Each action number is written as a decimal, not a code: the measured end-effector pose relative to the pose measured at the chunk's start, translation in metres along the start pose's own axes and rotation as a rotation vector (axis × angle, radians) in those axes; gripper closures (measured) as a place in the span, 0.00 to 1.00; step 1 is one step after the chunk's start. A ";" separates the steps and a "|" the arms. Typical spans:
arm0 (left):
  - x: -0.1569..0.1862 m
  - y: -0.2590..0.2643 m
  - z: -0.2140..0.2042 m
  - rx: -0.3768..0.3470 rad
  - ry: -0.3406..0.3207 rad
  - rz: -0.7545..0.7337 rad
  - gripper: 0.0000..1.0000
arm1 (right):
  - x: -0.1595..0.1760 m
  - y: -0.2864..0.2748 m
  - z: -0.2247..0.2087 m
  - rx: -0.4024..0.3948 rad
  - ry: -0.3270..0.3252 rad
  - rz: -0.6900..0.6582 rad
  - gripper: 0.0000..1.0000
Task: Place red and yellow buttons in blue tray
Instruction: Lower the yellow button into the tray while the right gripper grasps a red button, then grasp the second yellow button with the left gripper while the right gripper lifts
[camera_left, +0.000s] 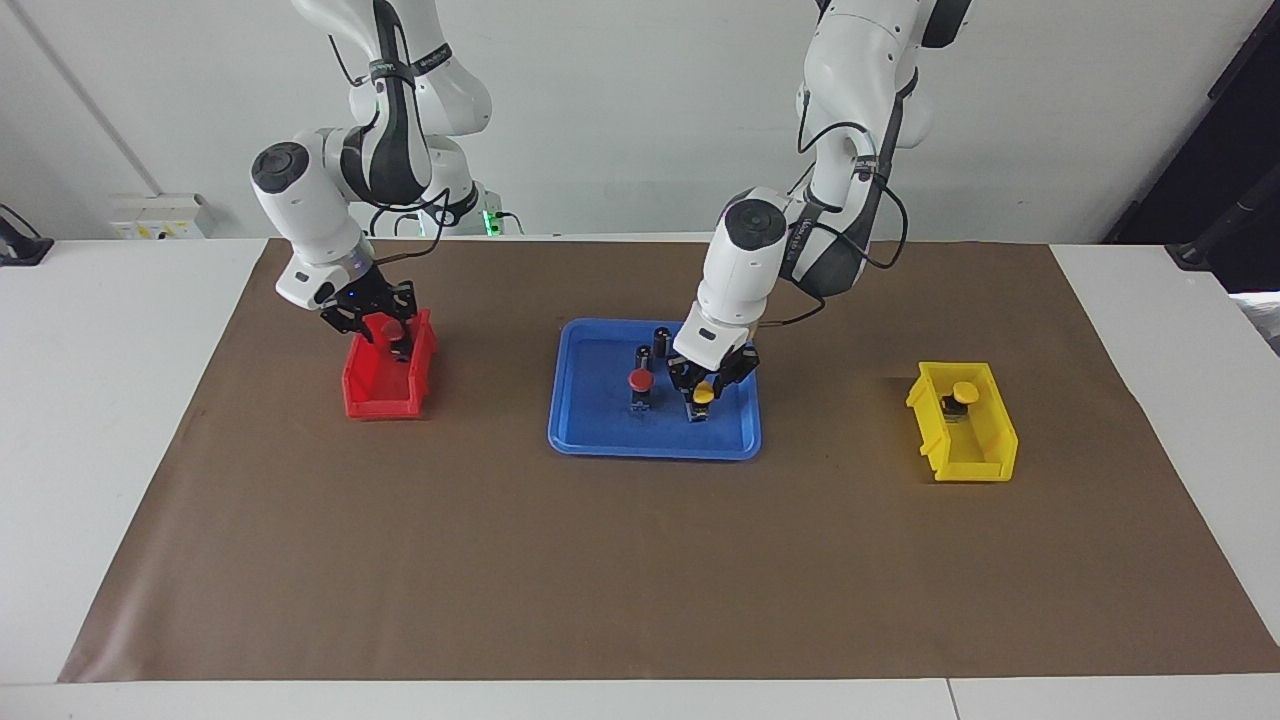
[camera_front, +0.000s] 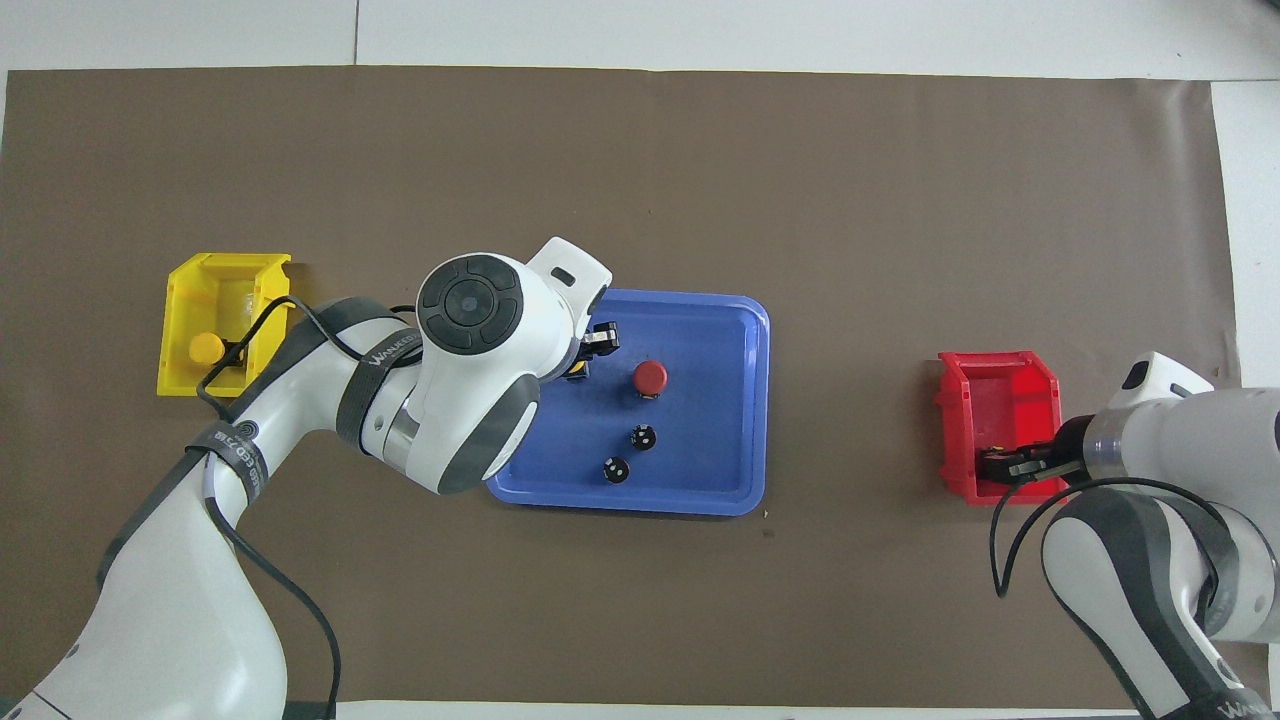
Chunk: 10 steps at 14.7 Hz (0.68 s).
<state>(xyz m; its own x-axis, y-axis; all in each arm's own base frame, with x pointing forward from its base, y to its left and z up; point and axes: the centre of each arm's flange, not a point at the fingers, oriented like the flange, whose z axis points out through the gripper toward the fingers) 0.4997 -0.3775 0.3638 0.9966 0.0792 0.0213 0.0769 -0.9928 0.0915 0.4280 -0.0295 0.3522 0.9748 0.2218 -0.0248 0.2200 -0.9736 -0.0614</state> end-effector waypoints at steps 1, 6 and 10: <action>0.002 -0.001 -0.008 0.012 -0.013 -0.003 0.40 | 0.000 0.000 0.001 -0.001 0.002 0.007 0.38; 0.041 -0.067 -0.117 0.059 -0.024 -0.041 0.00 | -0.003 -0.002 0.007 0.000 -0.003 0.027 0.41; 0.104 -0.232 -0.143 0.073 -0.038 -0.012 0.00 | -0.003 -0.003 0.007 0.000 -0.005 0.026 0.58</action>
<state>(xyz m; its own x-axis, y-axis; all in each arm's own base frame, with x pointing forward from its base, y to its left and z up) 0.5815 -0.1256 0.4873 0.9959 0.0893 -0.0172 0.0896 -0.9958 0.0187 0.4239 -0.0271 0.3451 0.9800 0.1964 -0.0313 0.1942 -0.9791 -0.0611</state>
